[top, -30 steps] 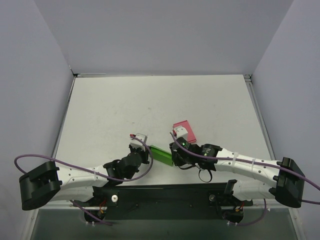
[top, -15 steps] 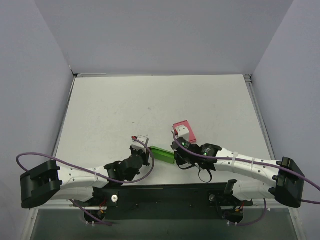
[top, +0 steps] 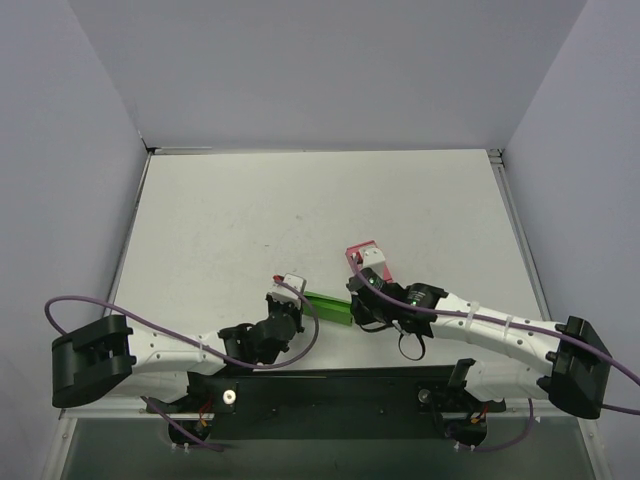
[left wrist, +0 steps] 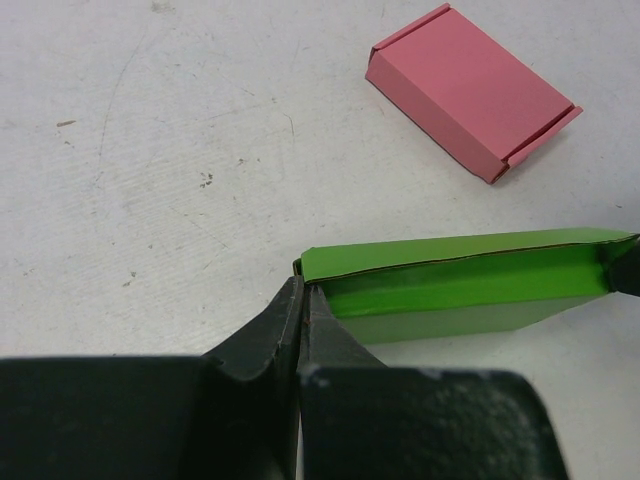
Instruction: Fold the paper box
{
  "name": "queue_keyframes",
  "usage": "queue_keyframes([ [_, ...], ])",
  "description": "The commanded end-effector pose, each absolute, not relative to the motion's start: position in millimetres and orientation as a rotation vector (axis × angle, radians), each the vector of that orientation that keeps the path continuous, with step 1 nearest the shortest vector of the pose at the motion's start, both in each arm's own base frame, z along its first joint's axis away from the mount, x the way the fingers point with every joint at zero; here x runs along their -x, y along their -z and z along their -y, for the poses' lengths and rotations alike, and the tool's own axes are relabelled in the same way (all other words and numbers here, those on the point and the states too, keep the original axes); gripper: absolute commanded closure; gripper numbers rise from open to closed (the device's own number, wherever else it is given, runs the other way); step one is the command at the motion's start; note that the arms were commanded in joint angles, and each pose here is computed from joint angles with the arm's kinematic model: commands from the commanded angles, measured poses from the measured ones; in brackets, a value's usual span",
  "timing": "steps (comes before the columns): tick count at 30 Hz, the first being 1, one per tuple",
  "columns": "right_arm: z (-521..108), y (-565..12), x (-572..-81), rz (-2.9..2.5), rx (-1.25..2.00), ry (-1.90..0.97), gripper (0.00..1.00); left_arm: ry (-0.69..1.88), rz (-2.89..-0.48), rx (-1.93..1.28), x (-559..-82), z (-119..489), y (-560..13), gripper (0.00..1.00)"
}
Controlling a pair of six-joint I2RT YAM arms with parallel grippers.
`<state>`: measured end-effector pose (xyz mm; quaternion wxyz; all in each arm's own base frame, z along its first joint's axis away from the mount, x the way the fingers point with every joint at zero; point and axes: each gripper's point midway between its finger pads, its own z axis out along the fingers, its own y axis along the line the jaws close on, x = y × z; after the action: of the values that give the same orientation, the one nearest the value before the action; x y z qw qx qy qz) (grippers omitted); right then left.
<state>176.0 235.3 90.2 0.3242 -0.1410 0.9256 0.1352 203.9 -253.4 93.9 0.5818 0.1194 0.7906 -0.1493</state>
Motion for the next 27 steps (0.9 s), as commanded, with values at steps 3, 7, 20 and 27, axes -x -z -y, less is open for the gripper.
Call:
queue_keyframes([
  [3,-258.6,-117.4,-185.3,-2.348,0.273,-0.55,1.0,0.273,-1.971,-0.492,-180.1,246.0,-48.3,1.0],
  [7,-263.9,-118.7,-186.2,-2.341,0.244,-0.603,1.0,0.272,-1.97,-0.494,-179.7,246.3,-48.4,1.0],
  [20,-254.5,-127.3,-197.4,-2.29,0.127,-0.678,1.0,0.249,-1.975,-0.514,-178.3,244.9,-42.9,1.0],
  [27,-251.4,-123.6,-197.0,-2.305,0.102,-0.713,1.0,0.246,-1.976,-0.518,-178.0,245.5,-41.4,1.0],
])
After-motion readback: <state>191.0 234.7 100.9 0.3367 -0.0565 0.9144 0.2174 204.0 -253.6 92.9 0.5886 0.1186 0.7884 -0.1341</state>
